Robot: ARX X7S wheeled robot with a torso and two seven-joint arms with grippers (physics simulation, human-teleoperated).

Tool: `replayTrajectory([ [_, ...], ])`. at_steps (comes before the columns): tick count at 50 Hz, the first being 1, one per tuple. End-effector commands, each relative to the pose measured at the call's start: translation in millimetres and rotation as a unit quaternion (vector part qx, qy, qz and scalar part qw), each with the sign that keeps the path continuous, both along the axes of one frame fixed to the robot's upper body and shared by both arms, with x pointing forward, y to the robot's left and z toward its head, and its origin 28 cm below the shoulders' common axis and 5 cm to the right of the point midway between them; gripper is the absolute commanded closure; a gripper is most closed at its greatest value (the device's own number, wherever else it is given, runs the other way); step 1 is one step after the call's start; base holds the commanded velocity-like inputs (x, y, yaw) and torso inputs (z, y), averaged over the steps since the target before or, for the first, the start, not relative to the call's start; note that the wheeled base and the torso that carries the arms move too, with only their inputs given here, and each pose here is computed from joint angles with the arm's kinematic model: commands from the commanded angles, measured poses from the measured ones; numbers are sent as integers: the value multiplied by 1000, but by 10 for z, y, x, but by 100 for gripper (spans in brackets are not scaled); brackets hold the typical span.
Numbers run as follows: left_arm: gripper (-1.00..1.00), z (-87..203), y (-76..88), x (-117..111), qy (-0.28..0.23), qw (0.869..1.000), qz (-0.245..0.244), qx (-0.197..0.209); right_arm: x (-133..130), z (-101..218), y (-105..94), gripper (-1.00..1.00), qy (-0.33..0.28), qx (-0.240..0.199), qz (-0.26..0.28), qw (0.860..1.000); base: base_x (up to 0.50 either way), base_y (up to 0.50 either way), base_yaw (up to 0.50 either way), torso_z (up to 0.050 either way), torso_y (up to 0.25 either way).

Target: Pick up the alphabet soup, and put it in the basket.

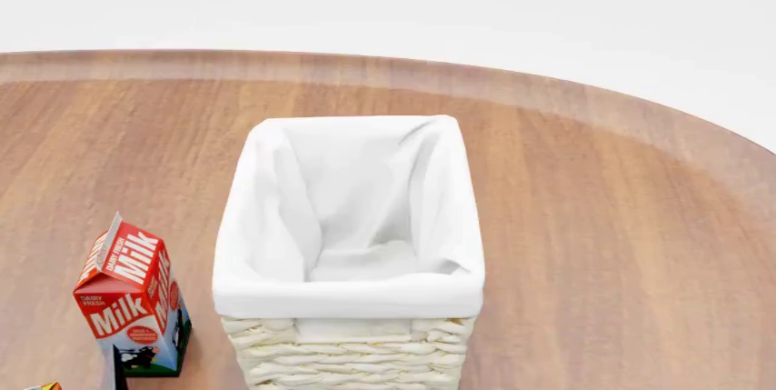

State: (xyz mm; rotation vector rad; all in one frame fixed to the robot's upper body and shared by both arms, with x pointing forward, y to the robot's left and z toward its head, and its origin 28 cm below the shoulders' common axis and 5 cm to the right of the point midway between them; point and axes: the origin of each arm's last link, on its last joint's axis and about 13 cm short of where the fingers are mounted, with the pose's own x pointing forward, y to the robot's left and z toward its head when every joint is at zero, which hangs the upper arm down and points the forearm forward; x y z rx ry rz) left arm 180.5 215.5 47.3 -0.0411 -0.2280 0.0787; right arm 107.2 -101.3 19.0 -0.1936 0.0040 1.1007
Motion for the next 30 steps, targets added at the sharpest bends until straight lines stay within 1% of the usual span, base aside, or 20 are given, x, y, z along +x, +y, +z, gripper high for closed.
replayTrajectory([
  [1,-100,-4,0,0,0,1000,0,1,-27,-22,3,-100,-4,-8,16,1000,0,0,0,0,0],
  [16,-100,-13,-1,3,1,1000,-1,2,-33,-68,-15,-100,-5,-16,36,999,0,0,0,0,0],
  [30,-100,-15,0,-2,0,1000,-2,3,11,-97,-51,-100,1,-14,35,999,0,0,0,0,0],
])
